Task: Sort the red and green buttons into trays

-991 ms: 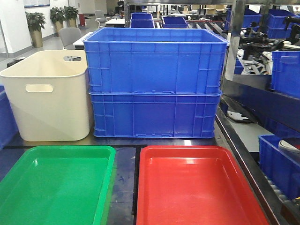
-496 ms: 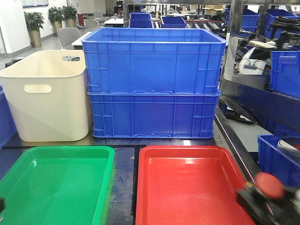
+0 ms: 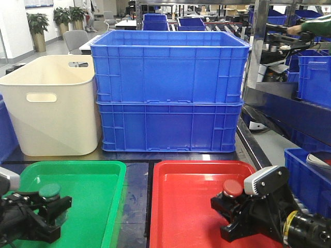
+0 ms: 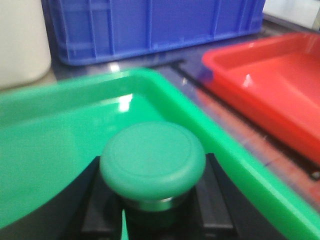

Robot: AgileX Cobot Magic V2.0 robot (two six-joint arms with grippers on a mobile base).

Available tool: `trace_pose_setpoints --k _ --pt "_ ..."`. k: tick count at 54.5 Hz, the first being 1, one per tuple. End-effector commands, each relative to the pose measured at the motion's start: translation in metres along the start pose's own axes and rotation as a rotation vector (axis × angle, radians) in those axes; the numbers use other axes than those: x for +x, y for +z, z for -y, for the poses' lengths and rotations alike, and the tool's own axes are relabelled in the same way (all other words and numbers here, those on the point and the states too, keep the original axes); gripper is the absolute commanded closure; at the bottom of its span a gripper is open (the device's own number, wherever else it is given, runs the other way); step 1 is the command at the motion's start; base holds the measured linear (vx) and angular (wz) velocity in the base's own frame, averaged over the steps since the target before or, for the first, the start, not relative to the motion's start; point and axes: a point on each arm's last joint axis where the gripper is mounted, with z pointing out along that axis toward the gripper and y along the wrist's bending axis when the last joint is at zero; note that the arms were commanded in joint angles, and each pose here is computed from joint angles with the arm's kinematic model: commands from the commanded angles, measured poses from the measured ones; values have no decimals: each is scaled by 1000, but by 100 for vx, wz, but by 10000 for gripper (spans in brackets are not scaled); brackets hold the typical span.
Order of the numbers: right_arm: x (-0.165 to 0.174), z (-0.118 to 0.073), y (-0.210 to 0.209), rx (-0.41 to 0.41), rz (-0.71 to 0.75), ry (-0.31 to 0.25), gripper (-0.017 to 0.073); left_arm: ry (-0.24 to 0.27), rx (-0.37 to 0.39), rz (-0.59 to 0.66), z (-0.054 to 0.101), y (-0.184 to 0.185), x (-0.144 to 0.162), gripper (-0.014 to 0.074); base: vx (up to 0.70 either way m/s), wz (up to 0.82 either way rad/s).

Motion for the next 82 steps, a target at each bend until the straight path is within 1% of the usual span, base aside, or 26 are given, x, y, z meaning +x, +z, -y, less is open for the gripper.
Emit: trace_pose_setpoints --k 1,5,12,18,25,30,36,42,46,48,49,50,51,52,53,54,55,56,58,60,61,64,65,68,73,82 --pt "-23 -2 -3 -26 110 -27 430 -15 42 93 2 4 -15 396 0 0" --pt "-23 -3 -3 -37 110 -37 342 -20 48 91 2 6 -14 309 0 0" --pt "-23 -3 -3 -38 109 -5 155 -35 51 93 2 6 -14 155 0 0" --pt "-23 -3 -3 -38 106 21 0 -37 49 92 2 6 -14 55 0 0" --pt "-26 -3 -5 -38 117 17 -100 -33 49 103 3 3 -17 13 0 0" --pt "-38 -6 -14 -35 158 -5 -107 -19 45 147 7 -8 -30 13 0 0" --pt "-61 -11 -34 -7 217 -43 -89 13 28 220 16 -30 -52 13 0 0" --pt "-85 -19 -63 41 263 -44 -47 58 1 272 28 -62 -72 32 0 0" --pt "-99 -24 -88 100 272 -22 8 133 -24 279 40 -89 -83 74 0 0" --pt "-103 -26 -99 129 267 -12 46 158 -39 279 44 -100 -86 103 0 0" --pt "-104 -27 -106 155 256 -15 82 157 -47 286 47 -107 -87 124 0 0" --pt "-104 -27 -110 166 250 0 103 164 -53 285 50 -113 -88 147 0 0" --pt "-106 -30 -119 182 254 -8 150 167 -56 277 52 -117 -86 165 0 0" --pt "-105 -32 -126 198 254 6 176 173 -56 279 55 -123 -87 192 0 0" --pt "-104 -34 -132 211 252 9 218 193 -58 277 58 -129 -85 222 0 0" --pt "-103 -35 -136 218 250 12 247 196 -55 273 61 -134 -83 255 0 0" --pt "-99 -38 -141 226 242 19 309 201 -53 267 64 -139 -80 289 0 0" --pt "-98 -40 -146 227 246 20 359 190 -48 259 67 -144 -76 325 0 0" --pt "-91 -46 -154 222 242 9 461 216 -41 243 73 -153 -70 400 0 0" --pt "-84 -51 -161 214 238 4 544 224 -28 219 78 -161 -62 477 0 0" --pt "-80 -54 -164 210 232 -2 574 226 -25 211 80 -163 -59 503 0 0" --pt "-71 -58 -169 204 217 -18 573 157 -16 229 86 -173 -49 602 0 0" --pt "-68 -59 -170 203 212 -20 573 141 -19 230 86 -174 -46 603 0 0" --pt "-61 -61 -171 202 195 -26 571 126 -38 251 88 -180 -40 602 0 0" --pt "-53 -62 -171 200 175 -29 571 129 -83 277 87 -187 -32 601 0 0" --pt "-49 -63 -170 199 162 -30 570 130 -85 290 89 -190 -29 599 0 0"
